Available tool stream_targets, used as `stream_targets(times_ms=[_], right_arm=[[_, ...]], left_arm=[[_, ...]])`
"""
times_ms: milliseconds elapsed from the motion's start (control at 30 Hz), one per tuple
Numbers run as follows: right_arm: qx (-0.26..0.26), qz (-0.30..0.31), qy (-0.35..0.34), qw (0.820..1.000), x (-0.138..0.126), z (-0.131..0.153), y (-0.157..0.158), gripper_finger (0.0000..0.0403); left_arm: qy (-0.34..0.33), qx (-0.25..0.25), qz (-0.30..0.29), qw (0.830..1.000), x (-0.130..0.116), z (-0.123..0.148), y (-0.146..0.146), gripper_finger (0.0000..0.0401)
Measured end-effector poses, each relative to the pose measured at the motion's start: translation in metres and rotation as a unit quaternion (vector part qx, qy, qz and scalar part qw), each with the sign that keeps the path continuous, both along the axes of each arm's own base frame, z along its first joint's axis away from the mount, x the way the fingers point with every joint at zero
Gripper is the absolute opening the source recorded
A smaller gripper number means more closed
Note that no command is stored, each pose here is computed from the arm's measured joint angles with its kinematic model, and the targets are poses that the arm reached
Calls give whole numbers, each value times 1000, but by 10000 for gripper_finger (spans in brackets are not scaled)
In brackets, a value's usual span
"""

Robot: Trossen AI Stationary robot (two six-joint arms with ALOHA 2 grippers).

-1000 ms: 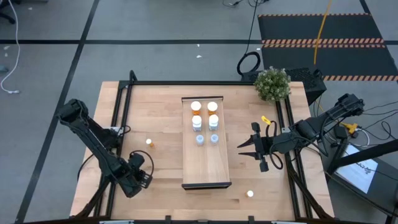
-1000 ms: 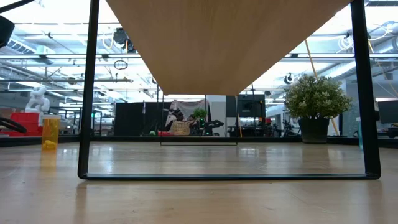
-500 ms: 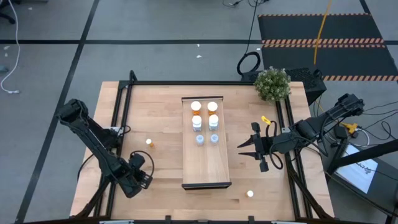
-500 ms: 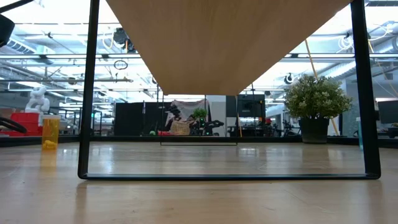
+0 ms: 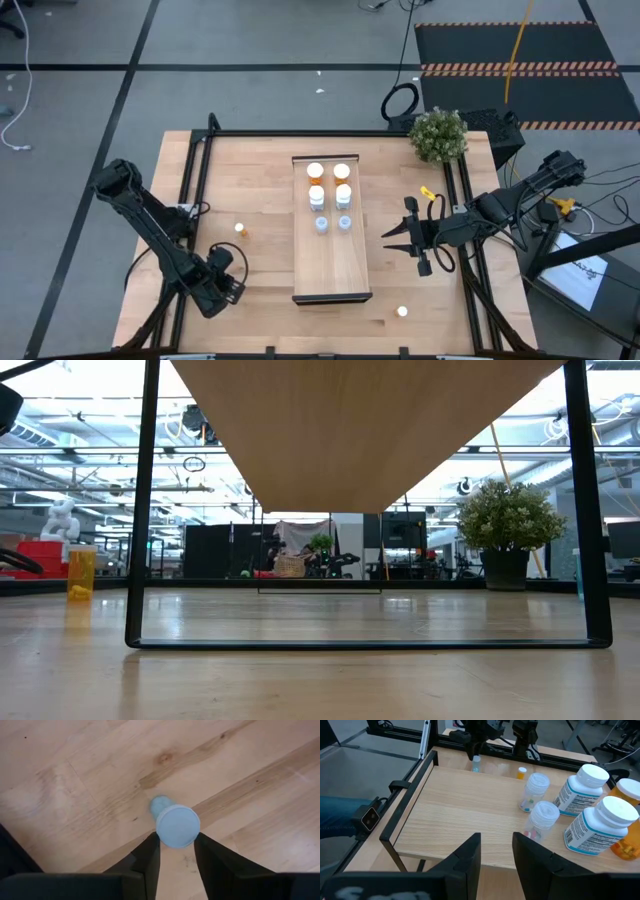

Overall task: Pick and place medicine bottles onto shelf by color
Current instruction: Put the bottom blue pill bottle on the shelf

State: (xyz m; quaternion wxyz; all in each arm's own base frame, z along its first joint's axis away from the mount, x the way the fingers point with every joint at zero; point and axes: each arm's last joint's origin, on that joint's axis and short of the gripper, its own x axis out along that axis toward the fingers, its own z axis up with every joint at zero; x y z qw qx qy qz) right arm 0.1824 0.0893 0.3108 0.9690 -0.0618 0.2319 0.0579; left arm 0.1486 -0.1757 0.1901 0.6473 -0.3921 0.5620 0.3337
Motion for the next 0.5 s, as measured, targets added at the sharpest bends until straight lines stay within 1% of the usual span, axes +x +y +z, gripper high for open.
stream_targets(times_ms=[67,233,333,433,500], right_arm=[[0,0,0,1000,0,0,0,105],[0,0,0,1000,0,0,0,105],[0,0,0,1000,0,0,0,105],[0,0,0,1000,0,0,0,105],[0,0,0,1000,0,0,0,105]], left_arm=[[1,0,2,1000,0,0,0,136],[8,8,4,1000,-1,0,2,202],[11,12,6,1000,-2,0,3,235],[11,14,5,1000,0,0,4,252],[10,15,2,1000,1,0,5,253]])
